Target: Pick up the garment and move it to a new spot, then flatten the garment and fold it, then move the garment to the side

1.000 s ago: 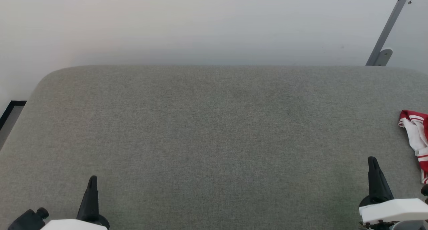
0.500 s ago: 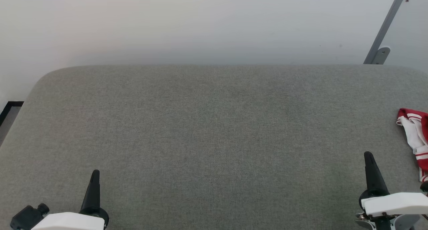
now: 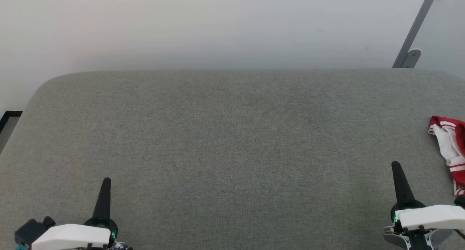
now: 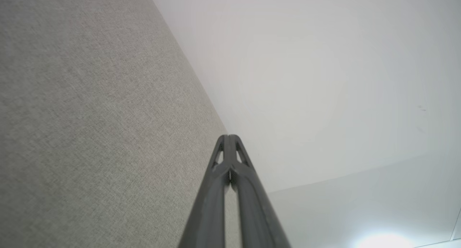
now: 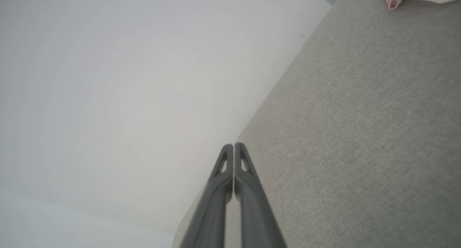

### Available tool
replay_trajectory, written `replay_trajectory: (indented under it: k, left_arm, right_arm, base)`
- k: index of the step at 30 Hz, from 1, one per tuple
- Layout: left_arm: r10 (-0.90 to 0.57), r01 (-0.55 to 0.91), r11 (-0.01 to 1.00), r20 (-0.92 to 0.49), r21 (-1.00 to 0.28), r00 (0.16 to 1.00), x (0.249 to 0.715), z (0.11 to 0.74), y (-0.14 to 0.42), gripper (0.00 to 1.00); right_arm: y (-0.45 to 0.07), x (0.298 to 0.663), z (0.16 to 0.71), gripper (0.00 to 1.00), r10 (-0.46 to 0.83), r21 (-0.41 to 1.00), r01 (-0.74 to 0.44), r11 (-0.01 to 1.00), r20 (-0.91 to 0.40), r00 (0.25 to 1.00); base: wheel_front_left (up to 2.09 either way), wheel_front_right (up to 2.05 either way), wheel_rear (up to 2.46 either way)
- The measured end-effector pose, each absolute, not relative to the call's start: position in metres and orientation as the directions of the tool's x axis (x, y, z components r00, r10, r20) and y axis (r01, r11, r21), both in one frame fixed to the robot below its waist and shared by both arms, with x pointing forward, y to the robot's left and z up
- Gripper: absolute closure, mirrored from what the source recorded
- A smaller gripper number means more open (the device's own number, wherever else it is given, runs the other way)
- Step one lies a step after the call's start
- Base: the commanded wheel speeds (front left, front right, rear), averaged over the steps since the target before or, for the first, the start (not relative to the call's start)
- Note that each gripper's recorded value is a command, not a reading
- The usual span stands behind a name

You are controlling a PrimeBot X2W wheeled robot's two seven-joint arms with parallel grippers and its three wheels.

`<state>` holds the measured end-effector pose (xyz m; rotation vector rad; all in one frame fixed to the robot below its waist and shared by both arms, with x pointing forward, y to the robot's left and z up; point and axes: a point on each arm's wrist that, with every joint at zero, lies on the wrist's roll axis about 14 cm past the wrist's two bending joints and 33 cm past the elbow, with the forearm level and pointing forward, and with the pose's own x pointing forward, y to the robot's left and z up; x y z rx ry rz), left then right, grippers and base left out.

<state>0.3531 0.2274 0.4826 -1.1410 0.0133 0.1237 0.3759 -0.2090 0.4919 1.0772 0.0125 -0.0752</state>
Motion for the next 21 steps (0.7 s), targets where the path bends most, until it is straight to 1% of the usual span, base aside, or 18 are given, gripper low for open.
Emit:
replay_trajectory:
  k: [14, 21]
  left_arm:
    - [0.068, -0.083, 0.296, -0.065, -0.952, 0.996, 0.362, 0.487, 0.221, 1.00]
    - [0.059, -0.073, 0.258, -0.060, -0.963, 0.996, 0.366, 0.489, 0.218, 1.00]
  right_arm:
    - [-0.207, 0.380, 0.495, 1.00, -0.041, 0.938, 0.055, 0.342, -0.044, 0.998]
    - [-0.205, 0.381, 0.495, 1.00, -0.033, 0.954, 0.051, 0.294, -0.043, 0.999]
  base:
    - [0.00, 0.00, 0.00]
    - [0.00, 0.00, 0.00]
